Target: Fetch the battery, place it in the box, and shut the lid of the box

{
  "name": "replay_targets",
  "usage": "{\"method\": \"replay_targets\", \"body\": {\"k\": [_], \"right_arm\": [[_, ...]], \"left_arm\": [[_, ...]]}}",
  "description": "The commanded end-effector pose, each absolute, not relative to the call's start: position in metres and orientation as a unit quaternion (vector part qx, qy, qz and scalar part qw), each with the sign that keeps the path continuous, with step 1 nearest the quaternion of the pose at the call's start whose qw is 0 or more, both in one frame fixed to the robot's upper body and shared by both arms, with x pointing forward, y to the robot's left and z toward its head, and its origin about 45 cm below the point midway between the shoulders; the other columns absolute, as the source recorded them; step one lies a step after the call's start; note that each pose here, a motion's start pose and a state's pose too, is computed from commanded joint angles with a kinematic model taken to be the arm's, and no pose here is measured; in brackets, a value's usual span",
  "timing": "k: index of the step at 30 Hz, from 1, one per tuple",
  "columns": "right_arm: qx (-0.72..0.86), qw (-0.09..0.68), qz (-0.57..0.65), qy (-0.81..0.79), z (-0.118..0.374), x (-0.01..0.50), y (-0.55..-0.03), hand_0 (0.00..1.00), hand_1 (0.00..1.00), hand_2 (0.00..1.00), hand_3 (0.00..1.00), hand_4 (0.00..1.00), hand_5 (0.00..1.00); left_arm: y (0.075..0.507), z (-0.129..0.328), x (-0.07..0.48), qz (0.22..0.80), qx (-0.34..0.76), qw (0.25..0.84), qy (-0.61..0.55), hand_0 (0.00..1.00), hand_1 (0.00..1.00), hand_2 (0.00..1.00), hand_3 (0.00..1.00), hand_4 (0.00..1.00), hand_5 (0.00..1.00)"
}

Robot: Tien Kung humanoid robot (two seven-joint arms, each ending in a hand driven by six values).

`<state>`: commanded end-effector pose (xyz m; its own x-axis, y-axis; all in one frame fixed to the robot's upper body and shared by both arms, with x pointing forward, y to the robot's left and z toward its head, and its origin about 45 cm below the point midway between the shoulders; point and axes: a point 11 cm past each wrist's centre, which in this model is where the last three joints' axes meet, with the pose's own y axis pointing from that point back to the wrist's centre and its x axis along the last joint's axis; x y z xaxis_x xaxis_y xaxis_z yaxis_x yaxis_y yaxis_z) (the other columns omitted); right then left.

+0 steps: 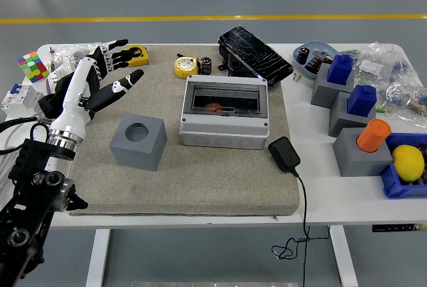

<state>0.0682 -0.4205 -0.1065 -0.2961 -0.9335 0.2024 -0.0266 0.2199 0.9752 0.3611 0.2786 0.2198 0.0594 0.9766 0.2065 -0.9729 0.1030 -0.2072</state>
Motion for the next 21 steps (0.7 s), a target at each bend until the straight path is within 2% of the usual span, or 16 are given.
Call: {"method": "replay_targets", "body": {"k": [21], "right_arm": [[0.387,0.452,-0.49,-0.637,-0.105,0.076,-0.421,0.767,0.722,0.73,0.733,0.998,0.708]], "left_arm": [[0.332,0.231,0.349,0.713,-0.016,0.686,-0.147,0.637,0.688,0.689,0.752,0.998,0.363]]}}
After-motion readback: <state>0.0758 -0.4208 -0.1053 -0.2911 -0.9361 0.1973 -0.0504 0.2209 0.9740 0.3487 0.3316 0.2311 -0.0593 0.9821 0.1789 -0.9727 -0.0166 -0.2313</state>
